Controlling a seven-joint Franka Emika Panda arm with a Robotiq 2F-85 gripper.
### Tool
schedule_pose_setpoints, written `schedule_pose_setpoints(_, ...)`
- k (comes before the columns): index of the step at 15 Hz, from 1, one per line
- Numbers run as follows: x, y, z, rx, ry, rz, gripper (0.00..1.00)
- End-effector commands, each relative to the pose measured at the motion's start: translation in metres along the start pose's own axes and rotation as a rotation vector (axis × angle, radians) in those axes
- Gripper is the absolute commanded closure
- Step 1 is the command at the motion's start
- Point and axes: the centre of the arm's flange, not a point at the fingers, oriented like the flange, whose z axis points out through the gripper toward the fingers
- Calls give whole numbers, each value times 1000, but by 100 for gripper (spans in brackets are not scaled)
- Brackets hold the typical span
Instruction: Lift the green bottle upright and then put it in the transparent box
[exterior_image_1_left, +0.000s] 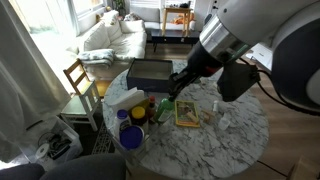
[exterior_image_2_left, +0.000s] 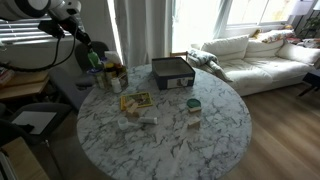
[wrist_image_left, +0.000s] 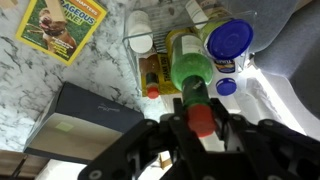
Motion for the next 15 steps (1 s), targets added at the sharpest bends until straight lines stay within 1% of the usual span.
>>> schedule_pose_setpoints(1, 29, 5, 37, 9, 45, 51, 92)
schedule_pose_setpoints(3, 33, 11, 51, -8, 51, 56, 92)
schedule_pose_setpoints(6, 34, 18, 72, -63, 31, 24, 92)
schedule_pose_setpoints(8, 32, 17, 83, -61, 14, 18, 92)
schedule_pose_setpoints(11, 29, 9, 90, -41, -14, 3, 92)
schedule_pose_setpoints(15, 22, 3, 106, -75, -25, -27, 92)
